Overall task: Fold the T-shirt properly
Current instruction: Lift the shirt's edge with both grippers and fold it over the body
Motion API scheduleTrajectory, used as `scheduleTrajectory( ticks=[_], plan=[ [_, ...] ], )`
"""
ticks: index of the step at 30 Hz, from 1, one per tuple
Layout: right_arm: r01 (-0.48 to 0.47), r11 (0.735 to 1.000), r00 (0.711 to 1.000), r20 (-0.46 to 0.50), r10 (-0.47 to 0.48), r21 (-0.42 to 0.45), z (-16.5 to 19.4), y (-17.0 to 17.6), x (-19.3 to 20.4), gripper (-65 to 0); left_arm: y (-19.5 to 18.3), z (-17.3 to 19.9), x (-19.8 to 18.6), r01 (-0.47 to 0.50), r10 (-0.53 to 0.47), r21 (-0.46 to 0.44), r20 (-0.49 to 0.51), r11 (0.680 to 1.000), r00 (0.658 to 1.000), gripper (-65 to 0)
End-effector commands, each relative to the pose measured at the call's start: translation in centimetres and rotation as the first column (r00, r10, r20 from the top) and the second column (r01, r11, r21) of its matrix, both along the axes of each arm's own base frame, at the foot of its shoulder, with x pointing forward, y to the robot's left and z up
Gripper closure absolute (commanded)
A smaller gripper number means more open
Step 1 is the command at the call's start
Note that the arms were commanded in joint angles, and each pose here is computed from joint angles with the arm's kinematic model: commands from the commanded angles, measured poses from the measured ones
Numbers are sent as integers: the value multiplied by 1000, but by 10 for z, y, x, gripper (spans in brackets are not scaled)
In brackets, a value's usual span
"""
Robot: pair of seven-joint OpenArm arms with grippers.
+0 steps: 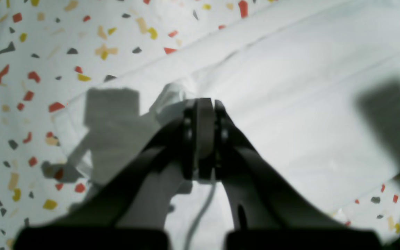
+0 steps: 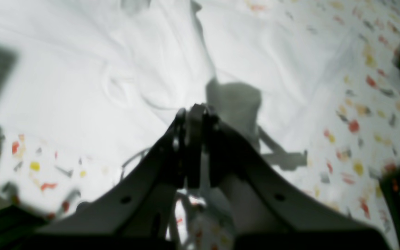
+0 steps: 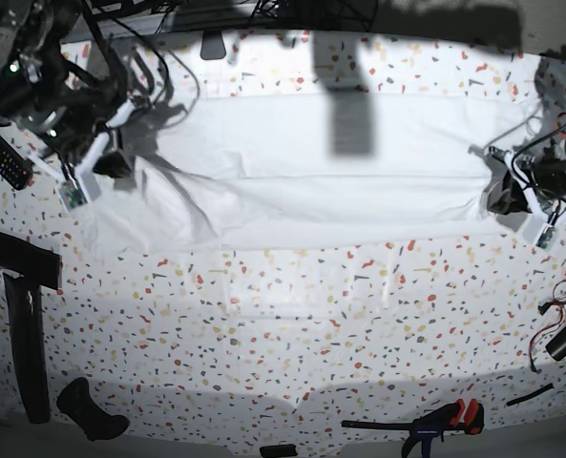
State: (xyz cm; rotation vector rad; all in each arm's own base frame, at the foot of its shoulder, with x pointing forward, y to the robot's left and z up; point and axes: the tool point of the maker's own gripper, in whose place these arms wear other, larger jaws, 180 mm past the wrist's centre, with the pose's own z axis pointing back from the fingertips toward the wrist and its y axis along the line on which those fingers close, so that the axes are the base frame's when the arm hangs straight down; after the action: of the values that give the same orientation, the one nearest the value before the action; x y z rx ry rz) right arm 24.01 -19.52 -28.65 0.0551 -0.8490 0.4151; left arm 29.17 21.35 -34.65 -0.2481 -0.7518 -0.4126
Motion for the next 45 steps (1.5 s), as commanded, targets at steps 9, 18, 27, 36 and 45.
scheduleTrajectory(
  ticks=[9, 18, 27, 36, 45],
  plan=[
    [87, 996, 996, 19, -86, -37, 7, -33, -20, 0, 7, 15, -10, 29, -35, 105, 47, 994, 998, 0],
    [86, 996, 996, 14, -86, -37, 5, -33, -22, 0, 42, -3, -44, -19, 21, 185, -11, 982, 1000, 0],
    [86, 996, 996, 14, -86, -37, 5, -33, -22, 0, 49, -29, -84, -4, 27, 218, -102, 976, 994, 0],
    [109, 993, 994, 16, -109, -47, -3, -44, -19, 0, 67, -31, -82, -20, 50, 328, -85, 945, 995, 0],
    [130, 990, 990, -41, -133, -48, -26, -69, -20, 0, 81, -32, -83, -24, 66, 407, -89, 913, 994, 0]
  ],
)
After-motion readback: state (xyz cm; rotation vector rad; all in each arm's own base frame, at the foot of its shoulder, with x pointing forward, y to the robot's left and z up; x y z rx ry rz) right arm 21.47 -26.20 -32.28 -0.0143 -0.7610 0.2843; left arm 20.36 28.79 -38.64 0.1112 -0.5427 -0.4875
